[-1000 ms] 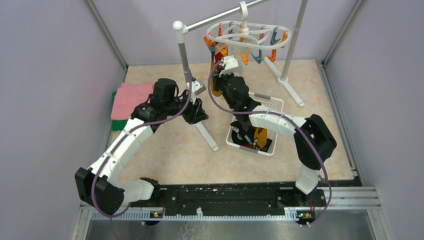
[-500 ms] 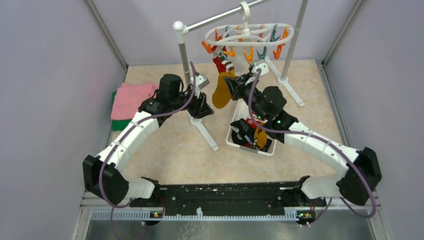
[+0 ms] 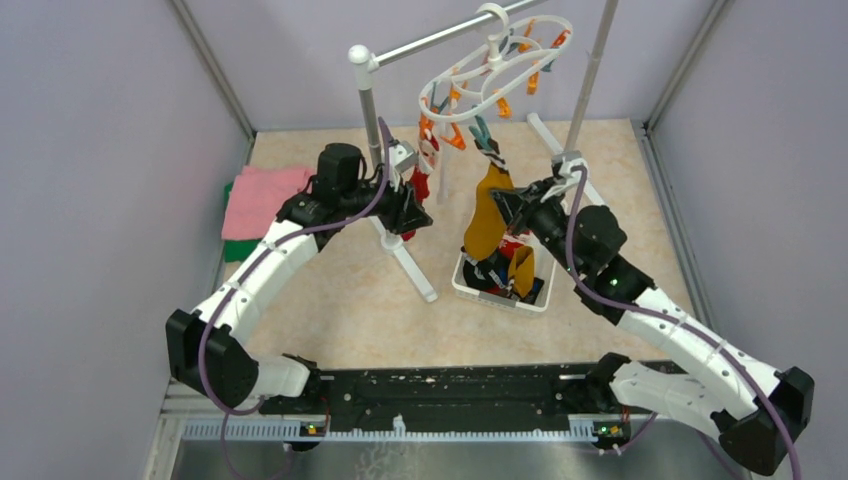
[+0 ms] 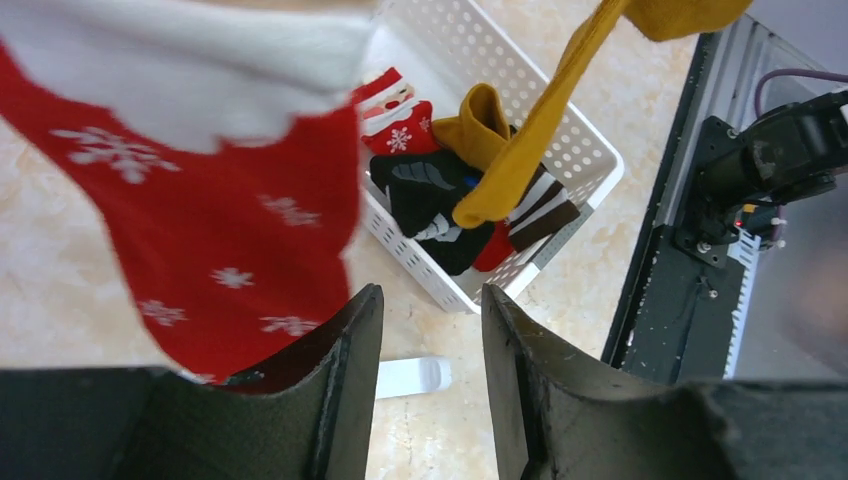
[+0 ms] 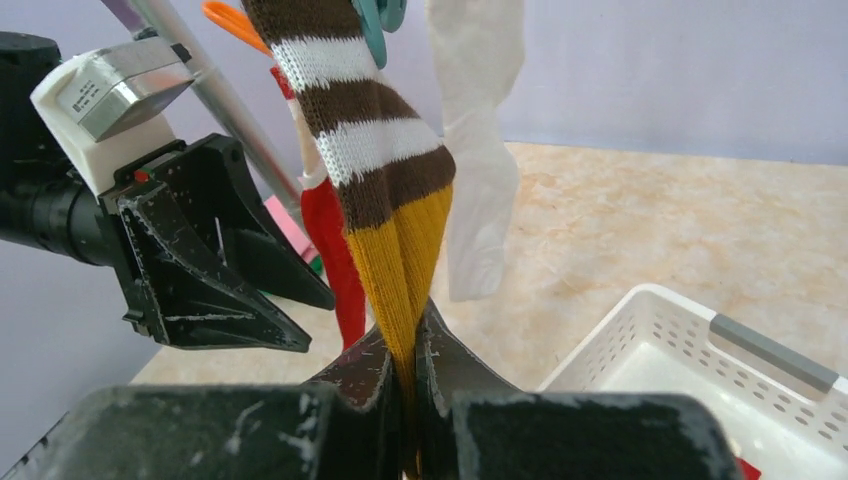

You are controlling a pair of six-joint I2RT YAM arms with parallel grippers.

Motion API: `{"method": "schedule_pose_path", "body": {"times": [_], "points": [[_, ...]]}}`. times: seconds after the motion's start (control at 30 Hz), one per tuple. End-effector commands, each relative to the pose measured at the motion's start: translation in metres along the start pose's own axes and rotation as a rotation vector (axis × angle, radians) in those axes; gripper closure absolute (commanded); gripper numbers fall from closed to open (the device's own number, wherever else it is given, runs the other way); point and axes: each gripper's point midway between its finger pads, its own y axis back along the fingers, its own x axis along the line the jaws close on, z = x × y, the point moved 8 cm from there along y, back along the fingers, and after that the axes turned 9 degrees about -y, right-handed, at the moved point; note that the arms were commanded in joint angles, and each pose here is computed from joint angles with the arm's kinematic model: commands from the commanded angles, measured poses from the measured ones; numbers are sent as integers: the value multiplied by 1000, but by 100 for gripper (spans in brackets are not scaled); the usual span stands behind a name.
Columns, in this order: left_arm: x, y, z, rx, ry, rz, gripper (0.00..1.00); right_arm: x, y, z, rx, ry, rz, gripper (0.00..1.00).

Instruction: Remove the socks clipped to the hanger

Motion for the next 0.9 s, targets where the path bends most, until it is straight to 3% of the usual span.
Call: {"method": "schedule_pose_path", "body": {"times": [0.0,0.2,0.43,0.67,0.77,0.87], "points": [[-8,7,26,-101,-56,-67,50,0,14,8,-3,-34,19,100],[-18,8,28,-119,-62,-173,33,25,-3,10,87,-113,188,100],[-20,8,30,-104,-83,-224,2,51,-16,10,221,-252,415,100],[-15,-4,41,-141,-65,-300,2,51,-17,13,235,-322,469,100],[-19,-9,38,-138,-19,-360,7,53,-19,15,222,-344,483,100],[-23,-13,34,-130,31,-415,19,55,-24,15,224,-373,502,100]]}}
